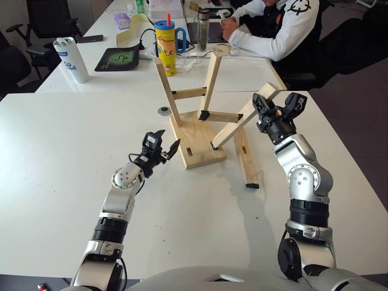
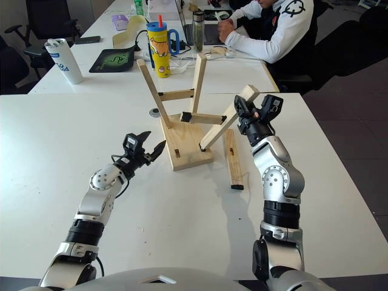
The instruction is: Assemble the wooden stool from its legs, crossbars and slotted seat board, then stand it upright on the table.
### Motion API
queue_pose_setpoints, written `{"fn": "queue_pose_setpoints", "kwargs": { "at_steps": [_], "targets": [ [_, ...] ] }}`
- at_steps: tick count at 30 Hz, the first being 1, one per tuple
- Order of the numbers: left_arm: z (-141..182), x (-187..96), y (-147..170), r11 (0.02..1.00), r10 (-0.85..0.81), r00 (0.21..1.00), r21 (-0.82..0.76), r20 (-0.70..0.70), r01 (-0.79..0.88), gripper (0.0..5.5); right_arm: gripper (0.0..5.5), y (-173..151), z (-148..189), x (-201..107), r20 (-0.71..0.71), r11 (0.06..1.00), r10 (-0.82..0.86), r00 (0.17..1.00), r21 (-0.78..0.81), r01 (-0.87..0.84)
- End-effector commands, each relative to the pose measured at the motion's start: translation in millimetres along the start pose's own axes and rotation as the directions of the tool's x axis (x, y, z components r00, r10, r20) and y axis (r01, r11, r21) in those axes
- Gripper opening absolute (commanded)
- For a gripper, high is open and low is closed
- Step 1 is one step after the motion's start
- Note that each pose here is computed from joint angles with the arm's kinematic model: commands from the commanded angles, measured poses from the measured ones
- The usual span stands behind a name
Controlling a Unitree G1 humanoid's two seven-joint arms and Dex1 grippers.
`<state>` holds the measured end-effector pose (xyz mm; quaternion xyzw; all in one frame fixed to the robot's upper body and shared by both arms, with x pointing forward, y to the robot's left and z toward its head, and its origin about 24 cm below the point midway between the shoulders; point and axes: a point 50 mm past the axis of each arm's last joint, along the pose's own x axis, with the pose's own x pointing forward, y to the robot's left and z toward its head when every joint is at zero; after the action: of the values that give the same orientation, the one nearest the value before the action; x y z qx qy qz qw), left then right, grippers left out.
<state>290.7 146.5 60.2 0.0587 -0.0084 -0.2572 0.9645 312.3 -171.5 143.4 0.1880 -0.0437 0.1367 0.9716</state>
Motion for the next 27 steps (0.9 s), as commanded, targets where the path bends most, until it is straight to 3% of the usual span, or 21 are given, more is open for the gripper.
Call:
{"fn": "queue_pose_setpoints", "kwargs": {
  "at_steps": [1, 8, 16, 17, 24, 27],
  "targets": [
    [0, -3, 2, 1.000, 0.026, 1.000, 0.017, 0.002, -0.026, 3.27, 1.04, -11, -31, -9, -0.135, 0.983, -0.111, 0.985, -0.163, 0.088],
    [0, -1, 1, 0.999, 0.022, 1.000, 0.026, 0.002, -0.022, 3.27, 1.04, 18, -39, -6, -0.168, 0.984, 0.048, 0.985, -0.163, -0.075],
    [2, 1, 1, 0.999, 0.026, 1.000, 0.027, 0.010, -0.027, 3.27, 1.04, 26, -28, -3, -0.100, 0.975, 0.101, 0.990, -0.189, -0.119],
    [2, 1, 1, 0.999, 0.025, 1.000, 0.029, 0.011, -0.026, 3.27, 1.40, 27, -26, -3, -0.087, 0.971, 0.102, 0.991, -0.206, -0.117],
    [4, 2, 3, 0.999, 0.032, 0.999, 0.030, 0.019, -0.033, 3.27, 2.49, 31, -1, 3, 0.058, 0.975, 0.076, 0.995, -0.214, -0.062],
    [4, 2, 3, 0.999, 0.032, 0.999, 0.031, 0.020, -0.033, 3.27, 2.49, 34, 19, 7, 0.144, 0.977, 0.080, 0.986, -0.209, -0.049]
  ]
}}
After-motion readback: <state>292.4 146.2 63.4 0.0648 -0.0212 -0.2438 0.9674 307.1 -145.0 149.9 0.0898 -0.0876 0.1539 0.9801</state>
